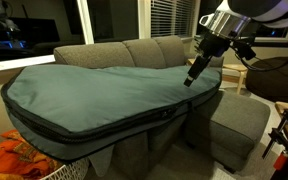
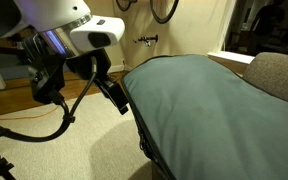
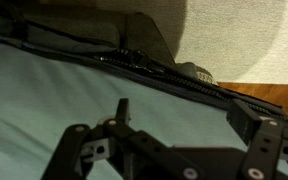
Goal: Open the zip to the left
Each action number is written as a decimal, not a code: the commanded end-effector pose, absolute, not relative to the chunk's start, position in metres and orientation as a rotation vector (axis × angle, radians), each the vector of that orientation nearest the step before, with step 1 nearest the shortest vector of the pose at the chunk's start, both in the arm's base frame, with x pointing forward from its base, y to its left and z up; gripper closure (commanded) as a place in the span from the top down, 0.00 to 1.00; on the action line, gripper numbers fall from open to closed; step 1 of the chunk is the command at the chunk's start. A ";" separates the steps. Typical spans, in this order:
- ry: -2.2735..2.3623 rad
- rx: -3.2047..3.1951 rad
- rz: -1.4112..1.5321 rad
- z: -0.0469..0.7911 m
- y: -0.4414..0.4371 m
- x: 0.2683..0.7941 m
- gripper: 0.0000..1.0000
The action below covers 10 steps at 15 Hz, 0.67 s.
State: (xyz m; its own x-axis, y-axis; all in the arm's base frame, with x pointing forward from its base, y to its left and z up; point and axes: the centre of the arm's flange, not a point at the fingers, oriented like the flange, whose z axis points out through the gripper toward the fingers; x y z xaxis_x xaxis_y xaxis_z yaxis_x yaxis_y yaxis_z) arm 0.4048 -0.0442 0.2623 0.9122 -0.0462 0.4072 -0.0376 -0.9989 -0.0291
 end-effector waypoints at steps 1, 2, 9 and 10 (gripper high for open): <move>0.061 -3.061 -0.735 0.244 -0.056 0.398 1.00; 0.064 -3.063 -0.743 0.246 -0.058 0.399 1.00; 0.017 -3.079 -0.694 0.265 -0.055 0.404 1.00; 0.014 -3.079 -0.694 0.265 -0.056 0.404 1.00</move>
